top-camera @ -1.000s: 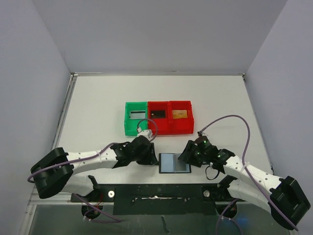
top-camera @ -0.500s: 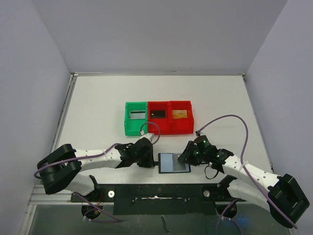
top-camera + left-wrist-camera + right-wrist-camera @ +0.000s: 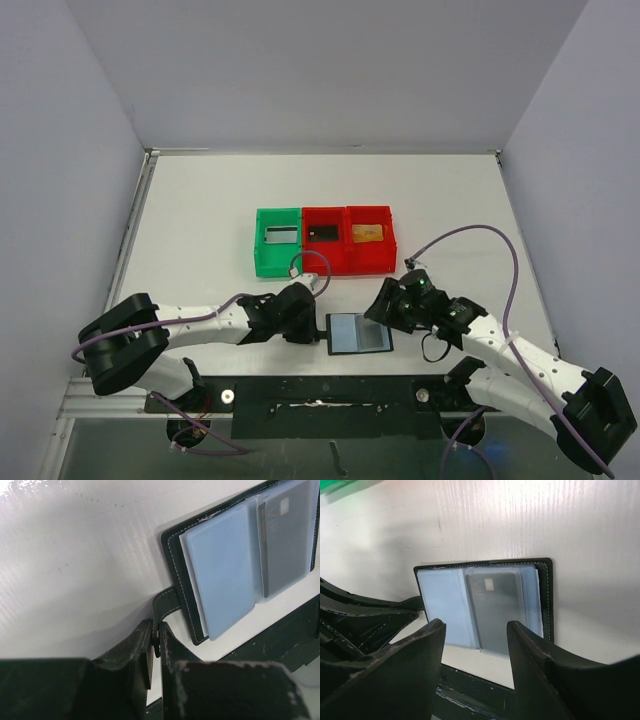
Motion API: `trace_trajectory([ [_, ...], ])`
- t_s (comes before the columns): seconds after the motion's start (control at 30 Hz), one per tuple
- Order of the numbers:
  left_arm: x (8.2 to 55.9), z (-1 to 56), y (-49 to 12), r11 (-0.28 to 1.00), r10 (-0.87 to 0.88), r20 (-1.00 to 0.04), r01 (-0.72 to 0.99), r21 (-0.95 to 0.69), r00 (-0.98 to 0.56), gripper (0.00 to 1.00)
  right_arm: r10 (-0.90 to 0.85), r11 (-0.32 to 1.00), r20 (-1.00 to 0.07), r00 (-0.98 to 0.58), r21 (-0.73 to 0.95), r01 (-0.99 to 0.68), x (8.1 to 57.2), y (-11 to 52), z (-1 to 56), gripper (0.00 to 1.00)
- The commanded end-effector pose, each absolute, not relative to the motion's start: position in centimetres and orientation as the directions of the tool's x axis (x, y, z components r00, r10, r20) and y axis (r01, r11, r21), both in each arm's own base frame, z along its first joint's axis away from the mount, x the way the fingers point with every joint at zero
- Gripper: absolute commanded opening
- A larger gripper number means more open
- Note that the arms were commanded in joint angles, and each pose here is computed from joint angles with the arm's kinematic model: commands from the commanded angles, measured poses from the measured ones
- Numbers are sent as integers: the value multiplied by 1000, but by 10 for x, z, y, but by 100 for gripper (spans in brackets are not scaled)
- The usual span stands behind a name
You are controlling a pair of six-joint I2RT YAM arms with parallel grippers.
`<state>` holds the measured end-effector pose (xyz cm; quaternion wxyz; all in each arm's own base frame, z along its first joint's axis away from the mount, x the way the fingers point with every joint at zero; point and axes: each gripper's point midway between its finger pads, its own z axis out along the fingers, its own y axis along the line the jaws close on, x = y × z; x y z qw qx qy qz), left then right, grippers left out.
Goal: Take the credit cards out of the card holder
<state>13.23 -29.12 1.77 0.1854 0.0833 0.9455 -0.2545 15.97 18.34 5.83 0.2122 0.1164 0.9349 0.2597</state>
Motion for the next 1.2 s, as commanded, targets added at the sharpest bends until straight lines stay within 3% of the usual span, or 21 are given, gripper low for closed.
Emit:
trace_trajectory([
  [0.0, 140, 40, -306, 818, 38, -445, 284, -501, -895, 0, 297, 892, -391, -871, 439, 107, 166, 167, 68, 55],
  [0.47, 141, 38, -315, 815, 75, -436, 307, -492, -897, 0, 259, 898, -316, -913, 426, 107, 158, 177, 30, 48],
  [0.57, 139, 31, -312, 826, 95, -425, 309, -472, -900, 0, 237, 906, -341, -910, 414, 81, 163, 179, 36, 40],
  [0.67, 143, 36, -318, 824, 101, -431, 318, -469, -897, 0, 243, 903, -379, -893, 425, 65, 169, 180, 47, 23],
  [1.17, 143, 39, -312, 835, 94, -437, 310, -454, -895, 0, 226, 913, -384, -895, 404, 58, 162, 174, 62, 4],
])
